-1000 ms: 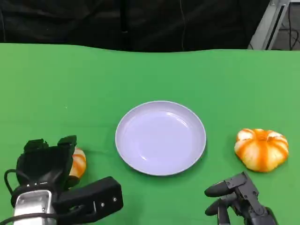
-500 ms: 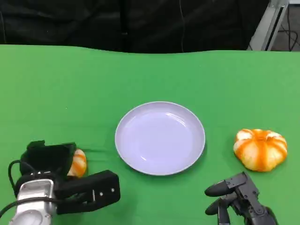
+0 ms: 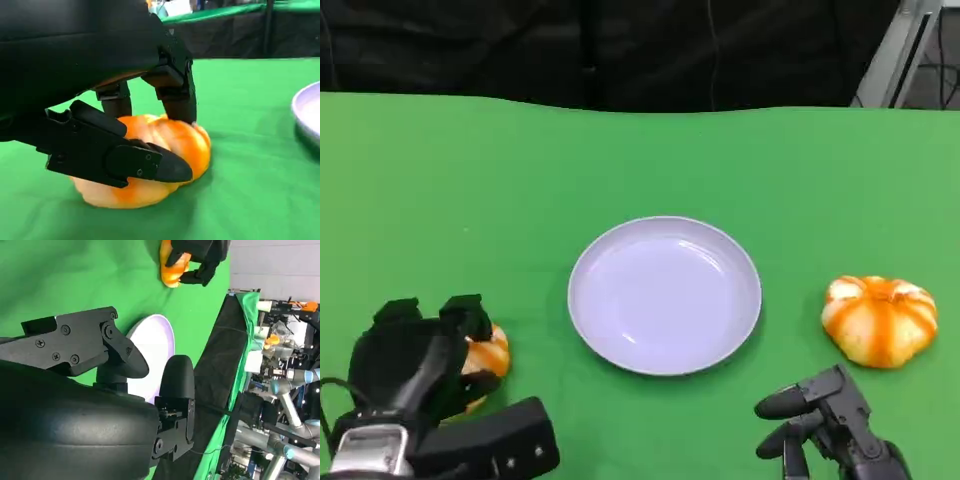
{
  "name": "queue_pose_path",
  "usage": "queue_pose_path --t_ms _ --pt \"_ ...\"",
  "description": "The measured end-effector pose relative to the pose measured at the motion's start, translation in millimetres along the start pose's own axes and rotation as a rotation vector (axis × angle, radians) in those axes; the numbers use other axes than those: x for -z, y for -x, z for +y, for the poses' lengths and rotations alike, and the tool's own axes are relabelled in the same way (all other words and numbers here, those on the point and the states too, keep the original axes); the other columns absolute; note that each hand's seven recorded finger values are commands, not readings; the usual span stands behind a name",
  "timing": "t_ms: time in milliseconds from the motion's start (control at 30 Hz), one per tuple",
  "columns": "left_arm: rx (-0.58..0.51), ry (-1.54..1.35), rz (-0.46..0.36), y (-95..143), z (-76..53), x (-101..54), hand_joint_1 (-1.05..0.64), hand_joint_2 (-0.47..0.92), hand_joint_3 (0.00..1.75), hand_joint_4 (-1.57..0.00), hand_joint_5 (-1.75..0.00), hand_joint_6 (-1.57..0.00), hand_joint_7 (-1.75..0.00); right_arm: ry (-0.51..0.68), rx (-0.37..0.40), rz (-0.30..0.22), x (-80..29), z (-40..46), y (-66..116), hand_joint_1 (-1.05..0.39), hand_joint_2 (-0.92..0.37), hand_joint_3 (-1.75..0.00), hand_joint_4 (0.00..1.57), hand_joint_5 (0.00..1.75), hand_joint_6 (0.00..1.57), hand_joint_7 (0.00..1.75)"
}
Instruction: Grasp the bread from the table and place it into the plate.
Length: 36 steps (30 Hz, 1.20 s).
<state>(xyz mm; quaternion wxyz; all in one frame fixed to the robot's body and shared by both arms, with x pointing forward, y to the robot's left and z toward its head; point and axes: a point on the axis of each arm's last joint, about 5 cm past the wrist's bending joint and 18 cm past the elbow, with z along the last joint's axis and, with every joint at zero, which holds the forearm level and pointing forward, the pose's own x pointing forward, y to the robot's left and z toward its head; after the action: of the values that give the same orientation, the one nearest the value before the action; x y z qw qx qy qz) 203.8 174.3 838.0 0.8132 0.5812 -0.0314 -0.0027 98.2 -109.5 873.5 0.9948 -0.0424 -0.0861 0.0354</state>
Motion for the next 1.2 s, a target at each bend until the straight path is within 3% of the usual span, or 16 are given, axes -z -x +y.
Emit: queue_pose_path --t_ms 200,500,600,900,1200 --pt "-0.166 0.075 -0.111 8.0 -9.5 0.4 -0.26 0.65 1.02 -0.82 -1.75 -0.61 -1.75 -0.002 0.0 0.001 -0.1 0.3 -0.3 -0.08 -0.92 -0.99 0.15 1.75 0.01 1.75" --pt "-0.227 0.09 -0.184 5.4 -10.8 -1.9 -0.26 0.64 1.06 -0.83 -1.75 -0.61 -1.75 0.001 -0.001 -0.001 -0.4 1.4 -0.4 -0.07 -0.92 -1.0 0.15 1.75 0.01 1.75" --pt "-0.231 0.079 -0.208 5.1 -11.3 -3.0 -0.25 0.52 1.17 -0.88 -1.75 -0.64 -1.75 0.008 0.001 -0.002 -0.4 1.5 -0.5 -0.06 -0.92 -1.0 0.16 1.75 0.01 1.75" --pt "-0.32 0.099 -0.339 -8.9 -2.0 -22.4 -0.24 0.52 1.22 -0.91 -1.75 -0.65 -1.75 0.005 0.0 0.006 -0.4 2.5 -0.8 -0.07 -0.92 -0.99 0.15 1.75 0.01 1.75" --pt "-0.362 0.17 -0.445 -31.5 5.8 -62.1 -0.25 0.45 1.23 -0.92 -1.75 -0.68 -1.75 -0.004 -0.001 0.009 -0.8 4.7 -0.4 -0.08 -0.92 -1.0 0.14 1.75 0.01 1.75"
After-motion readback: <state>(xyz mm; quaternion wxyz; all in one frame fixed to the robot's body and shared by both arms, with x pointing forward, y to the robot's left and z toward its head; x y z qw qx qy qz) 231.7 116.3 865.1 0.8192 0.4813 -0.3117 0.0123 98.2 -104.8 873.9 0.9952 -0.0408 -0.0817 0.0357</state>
